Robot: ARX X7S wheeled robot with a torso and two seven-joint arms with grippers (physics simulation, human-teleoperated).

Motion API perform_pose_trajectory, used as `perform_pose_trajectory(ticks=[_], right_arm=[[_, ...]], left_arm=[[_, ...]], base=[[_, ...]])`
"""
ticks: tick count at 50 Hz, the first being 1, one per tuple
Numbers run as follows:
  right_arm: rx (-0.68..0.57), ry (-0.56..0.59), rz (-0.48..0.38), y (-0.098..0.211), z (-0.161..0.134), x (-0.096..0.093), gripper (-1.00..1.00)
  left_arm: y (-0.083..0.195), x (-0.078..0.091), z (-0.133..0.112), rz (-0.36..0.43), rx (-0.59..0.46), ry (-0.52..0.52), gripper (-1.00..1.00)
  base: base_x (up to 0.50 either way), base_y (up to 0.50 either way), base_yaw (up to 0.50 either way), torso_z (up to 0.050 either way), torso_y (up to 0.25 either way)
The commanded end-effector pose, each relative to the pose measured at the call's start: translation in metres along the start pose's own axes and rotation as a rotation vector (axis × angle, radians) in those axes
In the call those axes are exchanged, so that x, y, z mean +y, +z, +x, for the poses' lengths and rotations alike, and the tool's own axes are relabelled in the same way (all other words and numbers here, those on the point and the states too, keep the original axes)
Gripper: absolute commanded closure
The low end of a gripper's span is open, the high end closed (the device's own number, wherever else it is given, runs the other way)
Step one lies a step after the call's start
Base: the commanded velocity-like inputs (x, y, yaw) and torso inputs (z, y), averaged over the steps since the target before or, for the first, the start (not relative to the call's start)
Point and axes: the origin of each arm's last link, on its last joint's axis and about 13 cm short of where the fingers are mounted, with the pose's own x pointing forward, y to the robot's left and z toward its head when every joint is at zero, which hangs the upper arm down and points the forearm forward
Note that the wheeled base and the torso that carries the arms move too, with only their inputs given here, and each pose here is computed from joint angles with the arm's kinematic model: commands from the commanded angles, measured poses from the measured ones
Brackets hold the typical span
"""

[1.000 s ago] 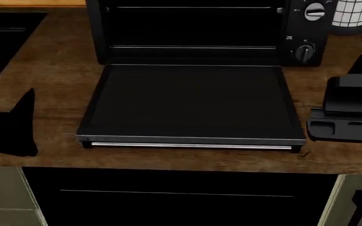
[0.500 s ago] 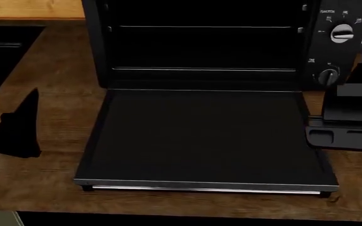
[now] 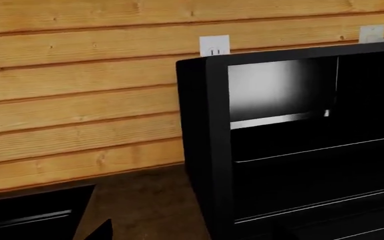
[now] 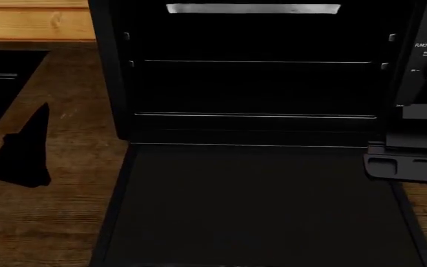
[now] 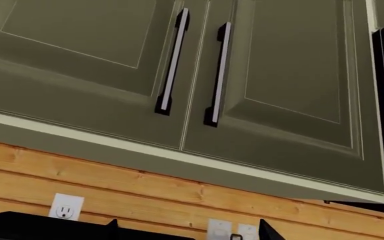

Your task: Close the toaster oven door.

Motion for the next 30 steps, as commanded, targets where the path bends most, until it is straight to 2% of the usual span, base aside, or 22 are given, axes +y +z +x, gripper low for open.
perform_pose_trajectory(ticks=[1,5,8,13,14,15,20,26,28,30], right_arm=[[-0.005,0.005,0.004,0.002,0.0,0.001,-1.0],[-0.007,0.002,0.001,0.004,-0.001,-0.001,-1.0],[-0.01,0.004,0.002,0.005,-0.001,0.0,-1.0],[-0.007,0.007,0.002,0.004,-0.002,0.0,-1.0],[-0.006,0.006,0.002,0.005,-0.002,0.0,-1.0],[-0.007,0.005,0.002,0.005,-0.002,0.0,-1.0],[-0.007,0.004,0.004,0.005,-0.003,0.0,-1.0],[-0.008,0.007,0.002,0.006,-0.003,0.001,-1.0],[-0.007,0.006,0.004,0.005,-0.003,0.001,-1.0],[-0.007,0.004,0.004,0.005,-0.004,0.0,-1.0]], left_arm=[[0.003,0.008,-0.002,0.061,-0.065,-0.075,-1.0],[0.005,0.022,-0.001,0.238,-0.151,-0.138,-1.0],[0.008,0.031,-0.004,0.423,-0.183,-0.19,-1.0],[0.016,0.042,-0.004,0.626,-0.174,-0.24,-1.0],[0.018,0.045,-0.004,0.688,-0.168,-0.252,-1.0],[0.018,0.046,-0.003,0.706,-0.169,-0.258,-1.0],[0.016,0.055,-0.004,0.935,-0.135,-0.354,-1.0],[0.025,0.067,-0.002,1.119,-0.161,-0.387,-1.0],[0.027,0.069,-0.003,1.209,-0.17,-0.441,-1.0],[0.028,0.073,-0.003,1.263,-0.167,-0.469,-1.0]], base=[[0.0,0.0,0.0,0.0,0.0],[0.0,0.0,0.0,0.0,0.0],[0.0,0.0,0.0,0.0,0.0],[0.0,0.0,0.0,0.0,0.0],[0.0,0.0,0.0,0.0,0.0],[0.0,0.0,0.0,0.0,0.0],[0.0,0.0,0.0,0.0,0.0],[0.0,0.0,0.0,0.0,0.0],[0.0,0.0,0.0,0.0,0.0],[0.0,0.0,0.0,0.0,0.0]])
